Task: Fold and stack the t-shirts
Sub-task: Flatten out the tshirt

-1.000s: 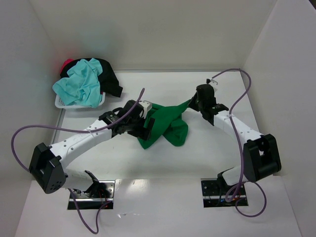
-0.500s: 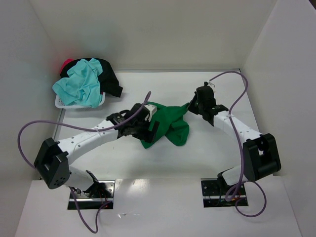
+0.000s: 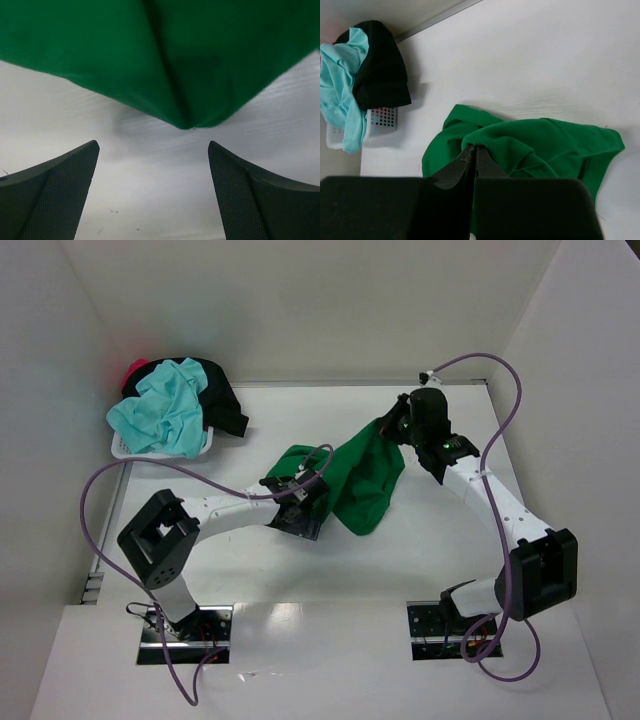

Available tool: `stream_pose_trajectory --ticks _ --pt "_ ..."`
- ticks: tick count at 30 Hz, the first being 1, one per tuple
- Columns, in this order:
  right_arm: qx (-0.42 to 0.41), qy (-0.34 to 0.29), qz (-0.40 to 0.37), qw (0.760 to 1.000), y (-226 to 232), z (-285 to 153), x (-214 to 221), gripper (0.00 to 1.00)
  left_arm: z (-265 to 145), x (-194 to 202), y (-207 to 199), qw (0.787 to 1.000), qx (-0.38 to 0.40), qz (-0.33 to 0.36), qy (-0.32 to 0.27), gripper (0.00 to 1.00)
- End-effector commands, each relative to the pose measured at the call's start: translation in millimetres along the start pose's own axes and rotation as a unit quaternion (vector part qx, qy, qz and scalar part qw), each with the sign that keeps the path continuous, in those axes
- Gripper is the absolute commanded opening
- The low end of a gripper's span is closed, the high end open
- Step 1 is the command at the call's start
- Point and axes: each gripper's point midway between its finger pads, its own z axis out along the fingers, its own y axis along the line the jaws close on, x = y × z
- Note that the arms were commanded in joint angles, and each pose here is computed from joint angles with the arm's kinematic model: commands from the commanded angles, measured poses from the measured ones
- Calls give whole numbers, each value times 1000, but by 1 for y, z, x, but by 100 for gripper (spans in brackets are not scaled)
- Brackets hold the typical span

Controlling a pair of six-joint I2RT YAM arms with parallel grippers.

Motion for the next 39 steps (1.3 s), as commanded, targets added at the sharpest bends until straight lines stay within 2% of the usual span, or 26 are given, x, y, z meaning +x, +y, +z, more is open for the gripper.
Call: stream_pose_trajectory --ticks 1,6,10,12,16,18,20,21,24,25,29,32,35,36,37,38,39 --pt "-27 -15 -6 1000 16 -14 -18 0 2 -16 5 998 -33 -39 -29 96" --pt "-30 -12 -7 999 15 -12 -14 0 6 -36 -15 998 0 -47 -47 94" --pt "-24 -4 -7 1000 9 -10 -6 0 8 -37 -25 998 25 -44 -44 94" --pt "-21 0 -7 1000 6 -9 -2 0 0 -48 -36 995 54 -50 -64 94" --pt "-27 -1 -7 1000 9 -9 -3 0 6 -41 -29 995 43 -65 -66 94" --pt "-27 -1 -7 1000 9 -9 -3 0 16 -37 -26 996 26 -68 -59 90" --pt "-27 -1 -7 1000 9 -9 -3 0 23 -31 -19 997 3 -63 -48 81" --pt "-30 -5 -7 1000 11 -9 -7 0 24 -33 -19 997 -3 -67 -47 68" --pt "-33 -8 -7 999 14 -10 -10 0 26 -36 -14 996 -19 -71 -53 50" --pt "-36 -12 -7 999 16 -13 -12 0 26 -35 -11 996 -26 -70 -51 34" --pt "-41 -19 -6 999 20 -17 -18 0 15 -42 -9 994 -28 -83 -68 0" --pt "-56 -39 -6 998 33 -30 -35 0 1 -51 -3 992 -37 -91 -85 0" --pt "-62 -55 -10 997 42 -44 -51 0 -34 -72 6 986 -45 -96 -125 0" --pt "-67 -71 -14 995 48 -55 -63 0 -55 -83 8 986 -34 -78 -147 0" --pt "-70 -84 -13 994 51 -74 -72 0 -93 -102 12 984 7 -69 -167 0" --pt "-72 -95 -12 993 54 -82 -79 0 -107 -102 13 984 16 -62 -166 0" --pt "-83 -112 -16 990 59 -98 -87 0 -133 -113 16 979 33 -60 -190 0"
